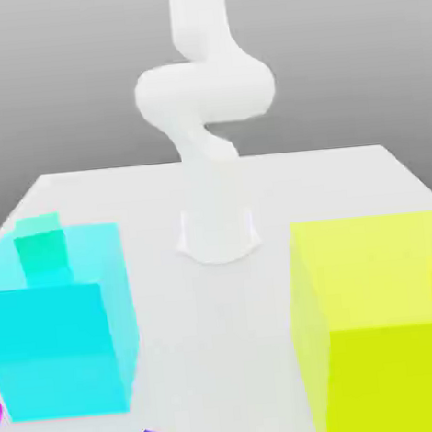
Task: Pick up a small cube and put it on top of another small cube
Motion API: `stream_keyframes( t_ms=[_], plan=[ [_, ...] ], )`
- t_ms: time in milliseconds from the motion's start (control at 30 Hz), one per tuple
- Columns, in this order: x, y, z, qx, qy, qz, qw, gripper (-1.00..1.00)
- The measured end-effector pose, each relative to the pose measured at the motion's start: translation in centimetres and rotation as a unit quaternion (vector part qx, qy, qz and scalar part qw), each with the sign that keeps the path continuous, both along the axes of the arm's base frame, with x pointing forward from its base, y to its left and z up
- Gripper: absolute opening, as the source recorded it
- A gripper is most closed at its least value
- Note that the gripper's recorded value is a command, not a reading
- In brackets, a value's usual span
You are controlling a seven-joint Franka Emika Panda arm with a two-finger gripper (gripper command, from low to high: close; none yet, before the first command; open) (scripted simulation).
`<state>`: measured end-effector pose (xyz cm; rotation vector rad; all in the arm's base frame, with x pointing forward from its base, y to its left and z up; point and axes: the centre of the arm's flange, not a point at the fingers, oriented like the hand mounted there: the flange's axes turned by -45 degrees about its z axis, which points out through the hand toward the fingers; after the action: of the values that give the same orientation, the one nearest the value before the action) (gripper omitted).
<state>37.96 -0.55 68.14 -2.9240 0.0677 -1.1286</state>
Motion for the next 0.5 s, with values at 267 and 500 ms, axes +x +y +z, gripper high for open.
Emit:
stream_keyframes(
  t_ms=[267,500],
  plan=[
    [8.9,-2.3,-11.3,0.021,0.102,-0.046,0.994,0.0],
    [13.8,-4.7,-22.9,0.038,0.187,-0.087,0.978,0.0]
  ],
)
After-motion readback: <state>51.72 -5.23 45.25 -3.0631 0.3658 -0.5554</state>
